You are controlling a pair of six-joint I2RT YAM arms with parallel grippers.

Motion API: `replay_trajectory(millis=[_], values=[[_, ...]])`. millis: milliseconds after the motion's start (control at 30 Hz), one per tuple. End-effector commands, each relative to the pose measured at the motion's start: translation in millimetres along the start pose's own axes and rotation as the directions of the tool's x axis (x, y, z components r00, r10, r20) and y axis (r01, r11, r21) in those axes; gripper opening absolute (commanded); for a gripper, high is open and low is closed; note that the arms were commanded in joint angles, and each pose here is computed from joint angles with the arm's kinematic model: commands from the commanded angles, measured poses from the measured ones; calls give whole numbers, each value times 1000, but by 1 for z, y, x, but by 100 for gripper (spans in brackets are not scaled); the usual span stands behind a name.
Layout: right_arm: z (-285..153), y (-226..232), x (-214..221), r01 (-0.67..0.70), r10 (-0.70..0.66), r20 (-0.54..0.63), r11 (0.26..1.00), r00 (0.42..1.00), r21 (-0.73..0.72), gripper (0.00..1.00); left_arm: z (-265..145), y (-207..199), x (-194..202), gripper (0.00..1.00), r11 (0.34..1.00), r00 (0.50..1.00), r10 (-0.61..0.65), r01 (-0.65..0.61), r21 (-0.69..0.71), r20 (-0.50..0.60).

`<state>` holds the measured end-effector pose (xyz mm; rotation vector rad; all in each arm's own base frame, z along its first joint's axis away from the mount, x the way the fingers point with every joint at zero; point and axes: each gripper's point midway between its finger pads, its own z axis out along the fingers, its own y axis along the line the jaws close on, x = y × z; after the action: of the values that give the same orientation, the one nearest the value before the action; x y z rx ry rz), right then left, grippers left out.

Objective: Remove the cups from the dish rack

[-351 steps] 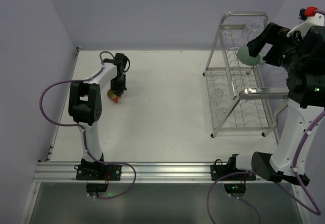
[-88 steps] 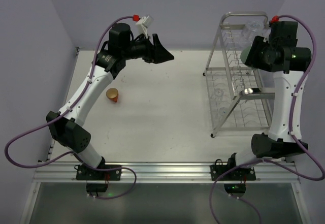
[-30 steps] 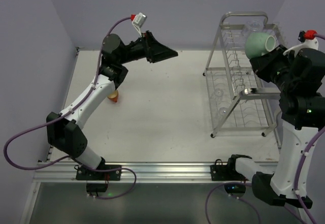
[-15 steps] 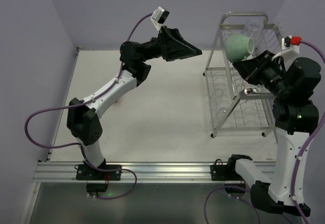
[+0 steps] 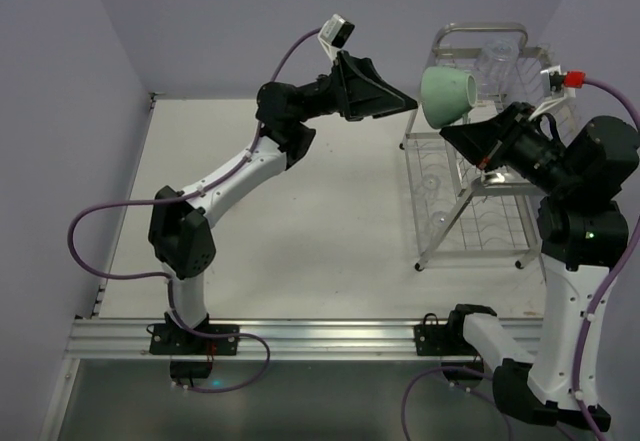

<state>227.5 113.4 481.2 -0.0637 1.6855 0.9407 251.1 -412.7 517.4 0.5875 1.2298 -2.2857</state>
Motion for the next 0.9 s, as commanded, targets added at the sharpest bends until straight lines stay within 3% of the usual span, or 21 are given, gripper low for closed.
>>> replay_trajectory(millis=[0,467,633,767,867], values=[[0,15,-5,53,-52,12,995,999,-90,0,9,-21,-6,69,997,999,38,-39,59,19],[15,7,14,27,-32,-41,994,999,-110,0,24,-19,-5,68,998,999,9,-12,68,48],[19,12,19,32,-39,-55,993,998,-114,0,30,-11,-3,61,998,998,-32,29,47,58],[21,11,22,37,-44,-61,993,997,-111,0,31,-11,0,40,998,997,-52,49,44,60],[21,9,23,40,-47,-60,994,997,-105,0,29,-11,1,11,998,996,-63,61,31,64]])
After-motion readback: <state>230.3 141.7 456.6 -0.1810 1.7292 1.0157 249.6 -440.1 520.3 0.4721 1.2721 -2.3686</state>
